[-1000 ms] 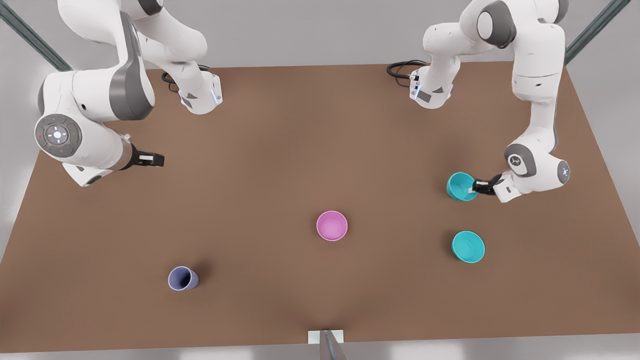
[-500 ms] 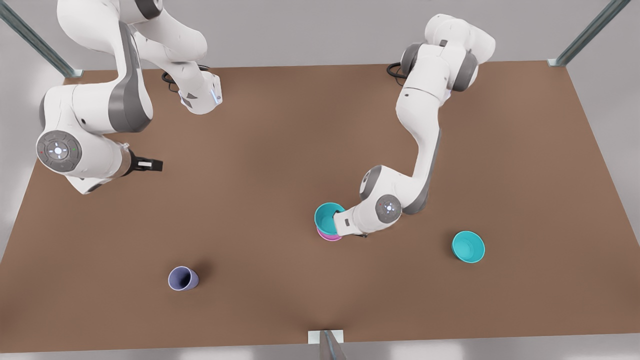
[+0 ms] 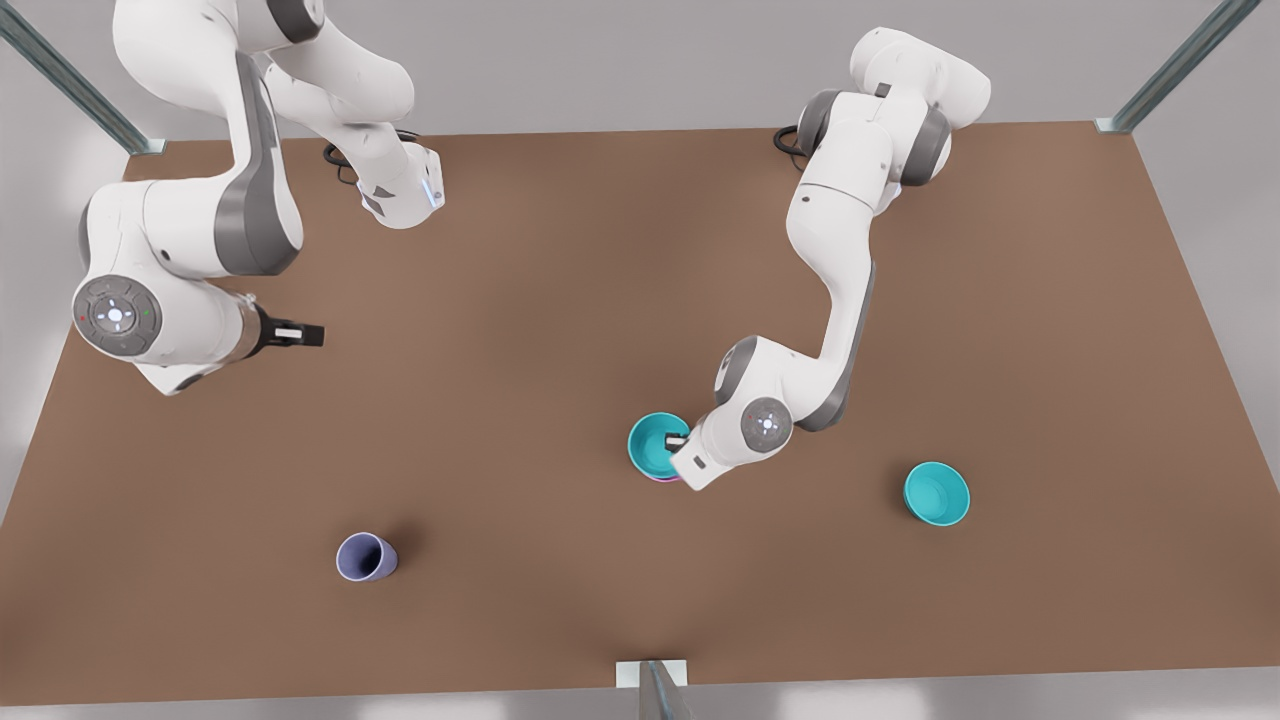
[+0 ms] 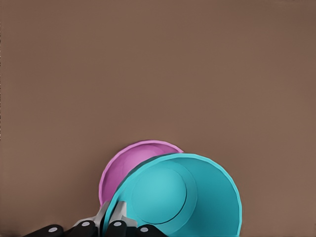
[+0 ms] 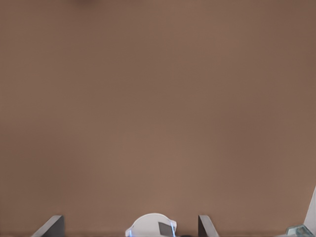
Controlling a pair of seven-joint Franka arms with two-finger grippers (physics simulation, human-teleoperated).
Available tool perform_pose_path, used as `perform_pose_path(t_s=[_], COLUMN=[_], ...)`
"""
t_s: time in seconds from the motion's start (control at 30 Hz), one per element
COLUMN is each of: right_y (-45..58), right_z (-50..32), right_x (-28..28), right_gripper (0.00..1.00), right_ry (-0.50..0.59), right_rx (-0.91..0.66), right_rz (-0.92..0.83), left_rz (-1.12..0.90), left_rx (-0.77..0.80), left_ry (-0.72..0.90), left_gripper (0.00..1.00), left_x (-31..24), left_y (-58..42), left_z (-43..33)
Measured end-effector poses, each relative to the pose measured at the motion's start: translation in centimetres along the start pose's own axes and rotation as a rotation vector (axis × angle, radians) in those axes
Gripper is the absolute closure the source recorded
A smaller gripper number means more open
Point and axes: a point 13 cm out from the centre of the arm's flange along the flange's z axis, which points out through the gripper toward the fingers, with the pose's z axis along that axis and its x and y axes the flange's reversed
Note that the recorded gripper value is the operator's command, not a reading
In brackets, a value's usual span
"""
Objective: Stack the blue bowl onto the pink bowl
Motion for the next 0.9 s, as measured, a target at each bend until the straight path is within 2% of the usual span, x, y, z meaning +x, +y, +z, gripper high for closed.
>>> perform_pose_path(t_s=[0.27,0.3,0.33,0.37,0.47,0.5,0.53,0.6,0.7,0.8,0.9], right_y=[0.3,0.3,0.3,0.3,0.4,0.4,0.4,0.4,0.4,0.4,0.3], right_z=[0.3,0.3,0.2,0.2,0.3,0.3,0.3,0.4,0.4,0.3,0.1], right_x=[-0.2,-0.2,-0.2,-0.1,-0.1,-0.1,-0.2,-0.2,-0.2,-0.1,0.1], right_gripper=[0.00,0.00,0.00,0.00,0.00,0.00,0.00,0.00,0.00,0.00,0.00], right_ry=[0.009,0.008,0.008,0.008,0.010,0.010,0.011,0.013,0.013,0.009,0.004], right_rx=[-0.008,-0.008,-0.009,-0.009,-0.008,-0.008,-0.008,-0.008,-0.008,-0.008,-0.008], right_rz=[-0.007,-0.007,-0.007,-0.008,-0.010,-0.010,-0.010,-0.011,-0.011,-0.011,-0.010], left_rz=[-0.121,-0.132,-0.143,-0.153,-0.178,-0.188,-0.203,-0.254,-0.324,-0.253,-0.199], left_rx=[-0.010,-0.010,-0.008,-0.003,-0.002,-0.029,-0.065,-0.124,-0.197,-0.104,-0.139], left_ry=[0.005,0.005,0.006,0.006,0.028,0.020,-0.007,-0.108,-0.138,-0.042,-0.026], left_gripper=[0.79,0.65,0.08,0.00,0.00,0.00,0.00,0.00,0.00,0.00,0.00], left_x=[0.1,0.1,0.1,0.1,1.1,1.3,0.9,0.8,3.7,8.8,11.2], left_y=[0.5,0.5,0.5,0.4,1.3,3.3,6.1,13.3,21.2,23.5,24.5], left_z=[0.6,0.7,0.8,0.8,0.5,-2.1,-6.8,-21.6,-34.0,-37.6,-38.7])
